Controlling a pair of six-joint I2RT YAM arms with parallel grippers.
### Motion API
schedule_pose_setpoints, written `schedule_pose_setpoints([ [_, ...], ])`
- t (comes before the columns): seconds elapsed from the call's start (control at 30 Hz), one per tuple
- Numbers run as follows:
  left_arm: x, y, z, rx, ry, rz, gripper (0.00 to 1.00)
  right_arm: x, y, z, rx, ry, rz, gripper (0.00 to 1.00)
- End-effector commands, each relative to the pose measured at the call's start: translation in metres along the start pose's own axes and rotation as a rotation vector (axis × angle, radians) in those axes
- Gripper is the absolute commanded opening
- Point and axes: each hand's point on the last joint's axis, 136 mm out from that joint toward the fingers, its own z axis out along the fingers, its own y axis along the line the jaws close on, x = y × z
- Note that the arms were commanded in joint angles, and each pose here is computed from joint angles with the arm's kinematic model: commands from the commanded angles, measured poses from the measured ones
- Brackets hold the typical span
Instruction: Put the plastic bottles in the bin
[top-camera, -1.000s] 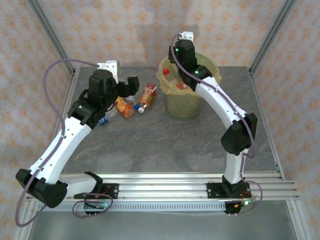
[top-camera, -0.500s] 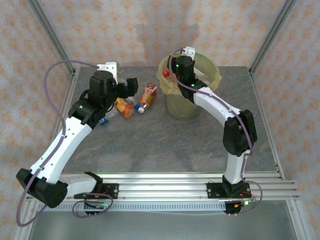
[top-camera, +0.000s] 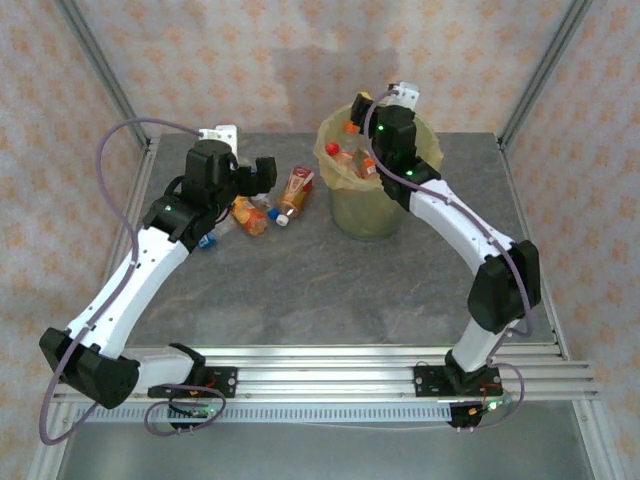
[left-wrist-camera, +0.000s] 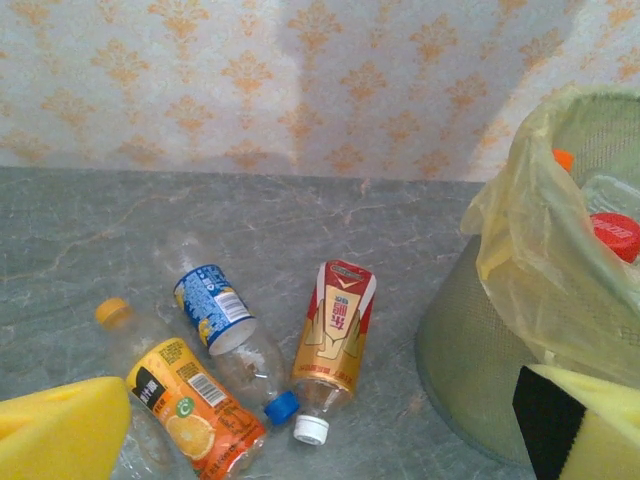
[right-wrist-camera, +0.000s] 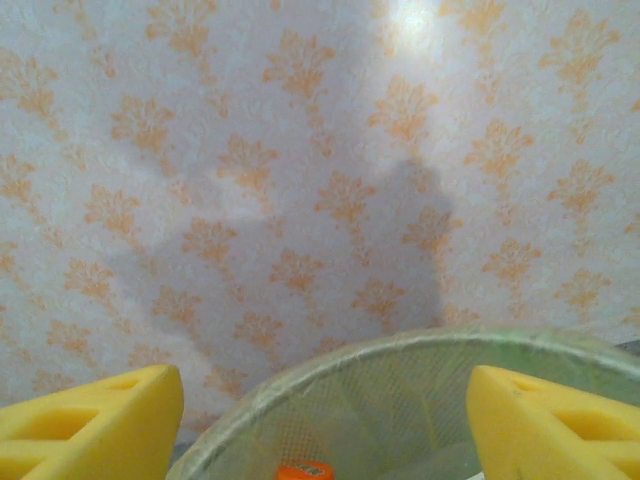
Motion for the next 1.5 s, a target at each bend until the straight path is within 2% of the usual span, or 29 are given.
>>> schedule_pose_setpoints([
  [0.0, 0.000, 0.016, -0.002, -0.075, 0.027, 0.055, 1.00, -0.024, -0.003, -0.017, -0.004, -0.023, 0.017, 0.78],
  [0.1, 0.010, 0.030, 0.002, -0.142, 0.100, 0.112, 1.00, -0.035, -0.005, -0.030, 0.001, -0.005, 0.018, 0.86],
  [0.27, 0.045, 0.072, 0.019, -0.301, 0.346, 0.191, 1.00, -0.044, -0.012, -0.055, 0.011, 0.063, 0.014, 0.99],
  [0.43, 0.082, 0.098, 0.037, -0.342, 0.531, 0.213, 1.00, -0.040, -0.030, -0.078, 0.073, 0.149, 0.009, 0.99],
  [0.67, 0.140, 0.135, 0.049, -0.393, 0.800, 0.356, 1.00, -0.034, -0.050, -0.110, 0.103, 0.183, 0.027, 0.99],
  [0.8, 0.164, 0.157, 0.056, -0.410, 0.886, 0.380, 1.00, -0.038, -0.058, -0.124, 0.109, 0.163, 0.043, 0.99],
  [0.97, 0.181, 0.182, 0.071, -0.436, 0.946, 0.342, 1.00, -0.043, -0.066, -0.136, 0.118, 0.134, 0.057, 0.99],
  [1.23, 0.192, 0.182, 0.094, -0.391, 0.973, 0.334, 1.00, -0.041, -0.072, -0.141, 0.134, 0.125, 0.057, 0.99],
  [1.33, 0.197, 0.183, 0.098, -0.383, 0.995, 0.333, 1.00, -0.051, -0.074, -0.149, 0.125, 0.099, 0.072, 0.99],
  [1.47, 0.216, 0.186, 0.109, -0.365, 1.042, 0.321, 1.00, -0.051, -0.075, -0.149, 0.133, 0.095, 0.073, 0.99],
])
